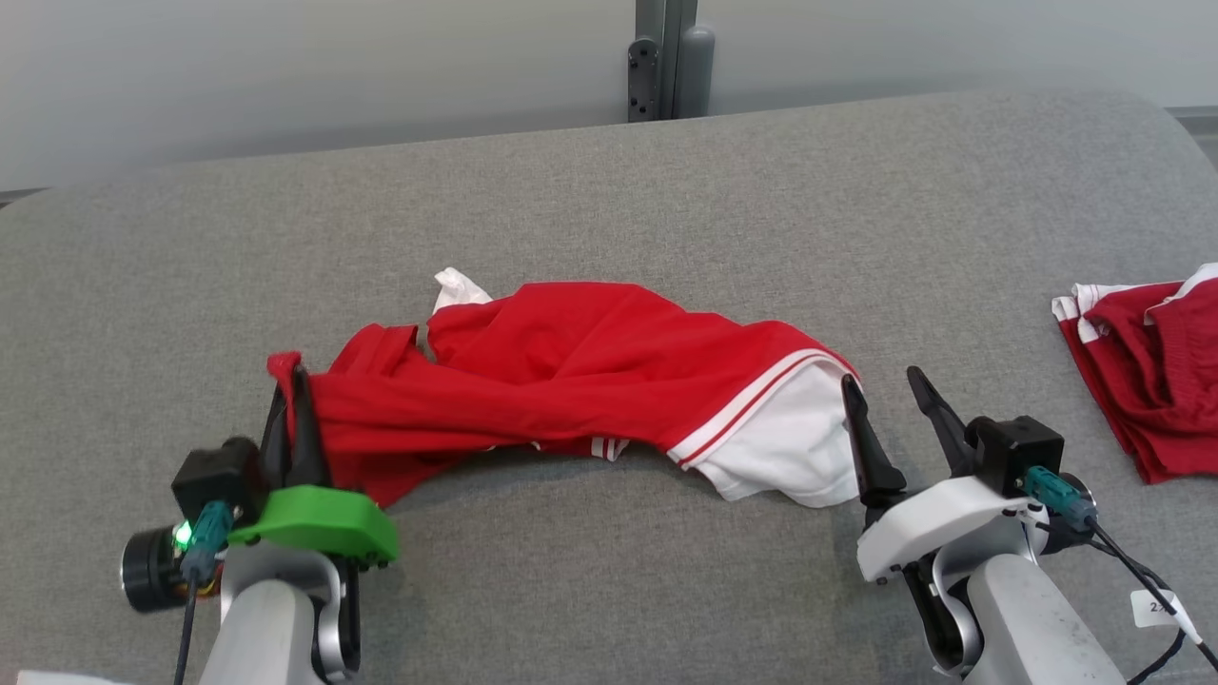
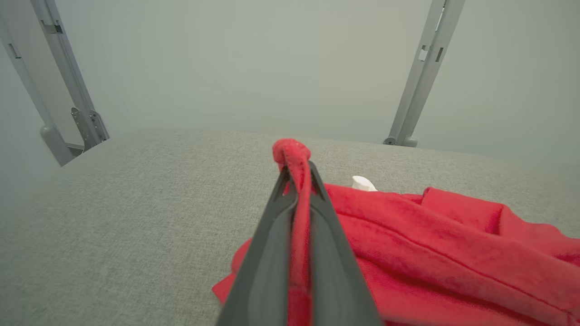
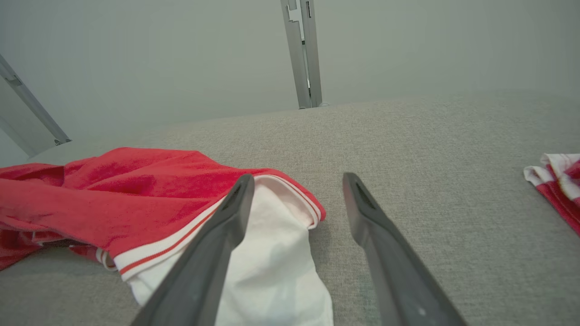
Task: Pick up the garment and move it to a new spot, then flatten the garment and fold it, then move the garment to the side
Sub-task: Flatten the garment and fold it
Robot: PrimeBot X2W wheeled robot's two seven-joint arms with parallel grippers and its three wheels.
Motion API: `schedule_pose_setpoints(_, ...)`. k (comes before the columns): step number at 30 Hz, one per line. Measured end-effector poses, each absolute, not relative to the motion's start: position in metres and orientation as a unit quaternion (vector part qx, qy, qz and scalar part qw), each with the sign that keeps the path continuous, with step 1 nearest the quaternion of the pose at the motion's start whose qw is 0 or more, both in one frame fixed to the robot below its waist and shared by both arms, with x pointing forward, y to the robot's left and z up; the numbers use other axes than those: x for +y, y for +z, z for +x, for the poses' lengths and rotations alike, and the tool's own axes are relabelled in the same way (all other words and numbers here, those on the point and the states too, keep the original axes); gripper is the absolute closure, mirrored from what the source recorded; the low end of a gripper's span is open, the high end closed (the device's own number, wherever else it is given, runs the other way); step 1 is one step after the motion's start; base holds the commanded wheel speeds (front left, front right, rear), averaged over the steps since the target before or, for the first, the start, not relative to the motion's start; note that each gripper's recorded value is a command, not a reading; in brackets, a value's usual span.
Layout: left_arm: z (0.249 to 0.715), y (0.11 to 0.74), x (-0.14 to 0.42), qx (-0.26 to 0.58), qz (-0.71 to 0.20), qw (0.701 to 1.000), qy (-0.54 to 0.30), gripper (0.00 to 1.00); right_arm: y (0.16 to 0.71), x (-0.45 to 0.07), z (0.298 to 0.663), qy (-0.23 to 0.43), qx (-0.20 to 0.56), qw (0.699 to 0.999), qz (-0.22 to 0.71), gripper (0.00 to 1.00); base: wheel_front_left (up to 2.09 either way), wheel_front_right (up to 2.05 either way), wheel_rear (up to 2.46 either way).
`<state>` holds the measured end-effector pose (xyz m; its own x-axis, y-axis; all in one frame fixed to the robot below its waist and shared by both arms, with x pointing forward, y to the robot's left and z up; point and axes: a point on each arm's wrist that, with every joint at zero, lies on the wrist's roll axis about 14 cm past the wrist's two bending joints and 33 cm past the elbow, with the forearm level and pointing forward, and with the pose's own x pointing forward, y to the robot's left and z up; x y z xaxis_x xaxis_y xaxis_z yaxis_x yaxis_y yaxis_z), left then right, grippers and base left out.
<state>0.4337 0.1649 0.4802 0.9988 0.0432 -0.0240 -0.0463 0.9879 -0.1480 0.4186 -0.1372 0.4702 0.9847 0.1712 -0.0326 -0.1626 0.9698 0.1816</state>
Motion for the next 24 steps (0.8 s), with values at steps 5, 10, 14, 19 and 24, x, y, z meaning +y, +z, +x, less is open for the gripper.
schedule_pose_setpoints(5, 0.407, 0.456, 0.182, 0.044, -0.081, 0.994, 0.054, 0.61, 0.473, -0.136, 0.411, 0.087, 0.023, 0.992, 0.088, 0.00, 0.00, 0.00, 0.00)
schedule_pose_setpoints(10, 0.391, 0.440, 0.193, 0.067, -0.101, 0.989, 0.084, 0.00, 0.471, -0.142, 0.402, 0.079, 0.024, 0.993, 0.088, 0.00, 0.00, 0.00, 0.00)
schedule_pose_setpoints(14, 0.382, 0.435, 0.206, 0.074, -0.085, 0.988, 0.108, 0.00, 0.470, -0.146, 0.399, 0.073, 0.026, 0.993, 0.088, 0.00, 0.00, 0.00, 0.00)
schedule_pose_setpoints(19, 0.371, 0.427, 0.215, 0.085, -0.075, 0.986, 0.121, 0.00, 0.470, -0.149, 0.397, 0.068, 0.026, 0.993, 0.088, 0.00, 0.00, 0.00, 0.00)
schedule_pose_setpoints(24, 0.370, 0.422, 0.210, 0.093, -0.078, 0.987, 0.109, 0.00, 0.471, -0.151, 0.396, 0.064, 0.025, 0.994, 0.088, 0.00, 0.00, 0.00, 0.00)
